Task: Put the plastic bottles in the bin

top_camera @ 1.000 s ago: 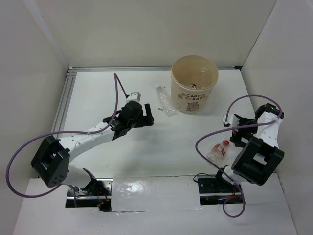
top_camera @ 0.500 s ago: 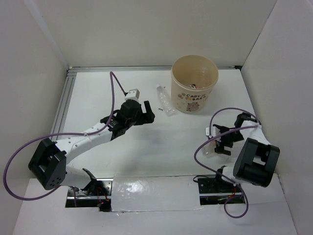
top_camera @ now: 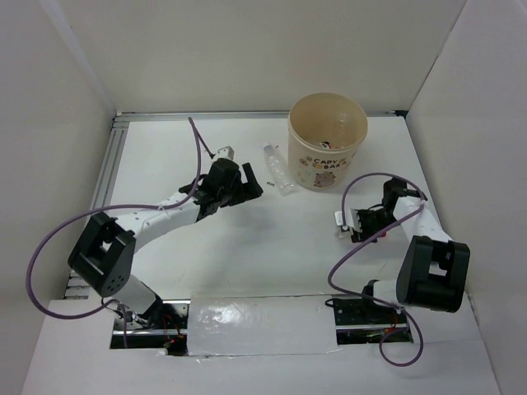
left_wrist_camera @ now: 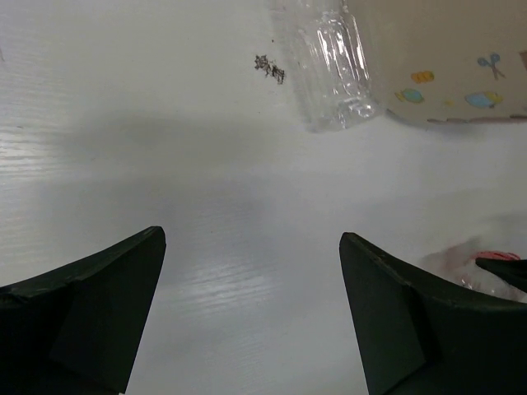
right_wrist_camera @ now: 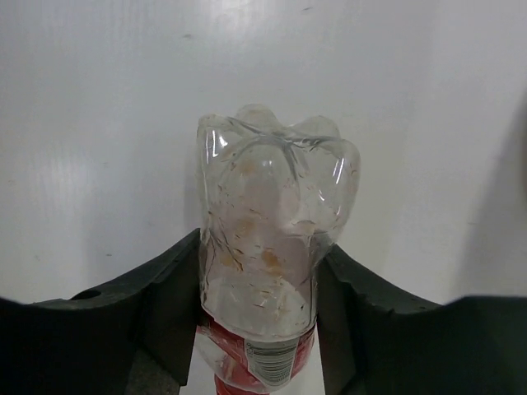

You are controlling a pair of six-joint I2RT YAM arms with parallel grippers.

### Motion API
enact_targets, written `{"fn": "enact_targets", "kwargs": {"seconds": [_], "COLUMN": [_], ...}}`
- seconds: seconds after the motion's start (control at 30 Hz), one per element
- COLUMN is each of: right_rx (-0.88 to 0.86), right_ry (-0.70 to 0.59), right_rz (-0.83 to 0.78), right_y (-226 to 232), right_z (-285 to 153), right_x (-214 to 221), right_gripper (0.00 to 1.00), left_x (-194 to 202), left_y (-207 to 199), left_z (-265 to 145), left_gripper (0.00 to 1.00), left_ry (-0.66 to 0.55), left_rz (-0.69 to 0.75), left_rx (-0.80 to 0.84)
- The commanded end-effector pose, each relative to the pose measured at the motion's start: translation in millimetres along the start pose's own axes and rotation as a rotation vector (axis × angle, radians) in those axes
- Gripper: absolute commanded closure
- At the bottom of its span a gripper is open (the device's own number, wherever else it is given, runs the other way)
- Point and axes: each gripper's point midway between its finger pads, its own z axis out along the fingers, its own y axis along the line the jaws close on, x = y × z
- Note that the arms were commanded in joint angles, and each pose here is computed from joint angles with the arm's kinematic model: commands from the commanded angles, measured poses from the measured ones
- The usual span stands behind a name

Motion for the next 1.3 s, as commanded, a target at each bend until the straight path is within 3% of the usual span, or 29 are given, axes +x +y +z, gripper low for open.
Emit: {"fn": "enact_targets", "kwargs": {"seconds": [0.0, 0.27, 0.4, 0.47, 0.57, 0.7, 0.73, 0.83, 0.97, 1.27], "right_rx": [0.137, 0.484, 0.717, 0.802, 0.888, 0.976, 0.924, 0.844, 0.699, 0.686], "right_ry": [-0.08, -0.261, -0.332, -0.417, -0.469, -0.499, -0.489, -0.528, -0.523, -0.562], "right_rz": [-0.516, -0.528, -0.554, -0.454, -0.359, -0.199, -0.12, -0.035, 0.108, 0.188], "right_y": [-51.4, -119.8, -159.5, -179.6, -207.2, -263.7, -283.0, -305.3, -322.0, -273.7], "right_z": [-33.4, -107.8, -172.2, -211.8, -237.3, -257.3, -235.8, -223.4, -180.4, -185.4], "right_x": [-45.2, -158.6, -210.2, -240.0, -256.8, -259.4, -243.7, -249.6, -232.4, -231.7], "right_gripper": [0.69, 0.72, 0.72, 0.72, 0.72, 0.64, 0.6, 0.52, 0.03, 0.0], "left_x": [-23.4, -73.7, -94.4, -97.5, -112.9, -116.7, -115.3, -109.5, -101.8, -86.2], "left_y": [-20.4, -52.5, -55.5, -52.4, -61.4, -57.1, -55.8, -41.1, -29.5, -23.3], "left_z": [12.5, 41.6, 67.3, 84.0, 99.1, 127.0, 132.1, 150.1, 160.5, 187.1], "left_gripper": [0.0, 0.0, 0.0, 0.0, 0.0, 0.0, 0.0, 0.0, 0.0, 0.0], "left_ry": [-0.006, -0.001, 0.012, 0.039, 0.033, 0.038, 0.044, 0.051, 0.062, 0.087], "left_rz": [-0.116, -0.245, -0.319, -0.343, -0.348, -0.325, -0.314, -0.291, -0.266, -0.22], "left_rx": [0.055, 0.104, 0.095, 0.051, 0.064, 0.008, 0.001, -0.069, -0.11, -0.12]}}
